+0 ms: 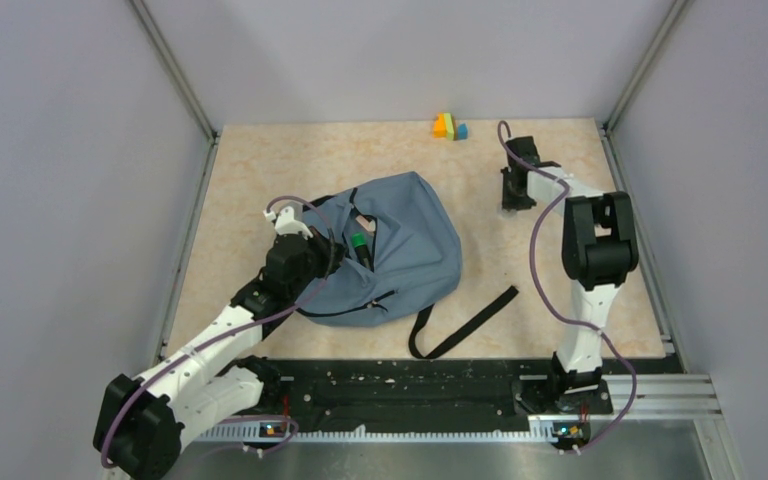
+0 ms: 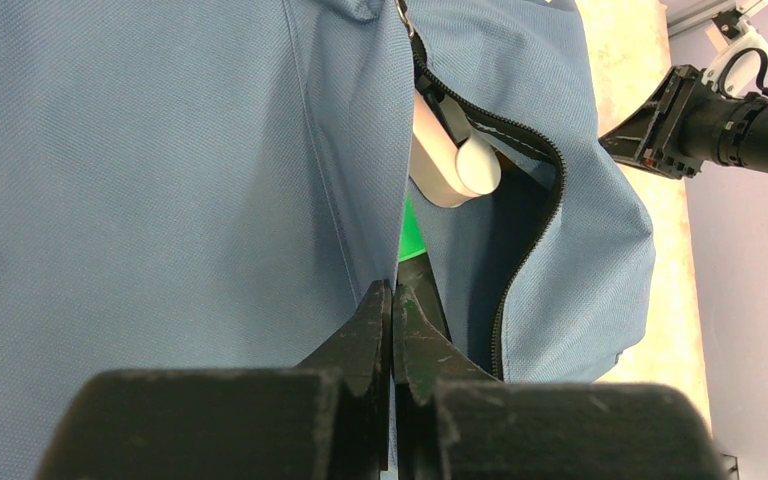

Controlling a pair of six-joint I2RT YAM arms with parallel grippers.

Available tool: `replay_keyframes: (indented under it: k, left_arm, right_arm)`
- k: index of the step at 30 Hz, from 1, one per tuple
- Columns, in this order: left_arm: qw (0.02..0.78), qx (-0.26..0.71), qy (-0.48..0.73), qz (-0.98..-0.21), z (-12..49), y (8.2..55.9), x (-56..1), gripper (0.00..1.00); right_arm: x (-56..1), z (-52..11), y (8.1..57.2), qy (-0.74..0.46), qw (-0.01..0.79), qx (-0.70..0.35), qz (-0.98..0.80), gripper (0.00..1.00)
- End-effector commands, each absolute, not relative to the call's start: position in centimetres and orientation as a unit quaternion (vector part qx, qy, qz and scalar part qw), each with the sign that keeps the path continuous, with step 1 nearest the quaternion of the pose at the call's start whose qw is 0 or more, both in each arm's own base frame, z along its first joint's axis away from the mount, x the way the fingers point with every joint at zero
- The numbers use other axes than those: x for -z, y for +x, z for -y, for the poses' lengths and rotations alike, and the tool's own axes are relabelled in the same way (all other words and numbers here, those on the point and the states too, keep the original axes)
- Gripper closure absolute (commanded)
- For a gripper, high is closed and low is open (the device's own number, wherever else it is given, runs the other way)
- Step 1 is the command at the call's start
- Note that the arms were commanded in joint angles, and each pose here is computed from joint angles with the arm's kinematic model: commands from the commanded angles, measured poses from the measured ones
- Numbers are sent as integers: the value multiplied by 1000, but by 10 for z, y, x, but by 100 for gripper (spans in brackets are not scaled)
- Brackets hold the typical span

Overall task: Pack the student bag
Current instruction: Pick up the stationery from the center of the board, then place the stationery in the student bag.

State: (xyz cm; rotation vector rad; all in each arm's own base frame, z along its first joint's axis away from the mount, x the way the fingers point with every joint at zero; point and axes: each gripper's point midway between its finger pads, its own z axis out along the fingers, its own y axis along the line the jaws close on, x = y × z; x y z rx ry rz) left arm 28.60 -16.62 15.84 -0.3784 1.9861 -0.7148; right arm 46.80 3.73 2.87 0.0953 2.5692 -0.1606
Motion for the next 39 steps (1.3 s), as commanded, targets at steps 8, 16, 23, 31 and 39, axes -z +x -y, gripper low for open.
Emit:
replay_keyframes:
  k: [8,16,23,31,39]
  left_arm:
    - [517,297,-162,-786,160,296,-189,100]
    - [519,298,-161,-784,159,295,-192,100]
    - [521,302,-162,-782,160,296,-193,100]
    - [520,306,-159,-781,163,298,-194,100]
    - [517,313,-162,-780,165,297,-193,100]
  right_arm:
    - [-11,-42,462,39,239,36,-969,80]
    - [-26,-44,460,40,249,15,-968,100]
    - [-83,-49,448,47,304,4,-951,100]
    - [-165,-99,417,-7,375,-7,-927,100]
    - [-248,-221,381,-124,447,-73,-883,100]
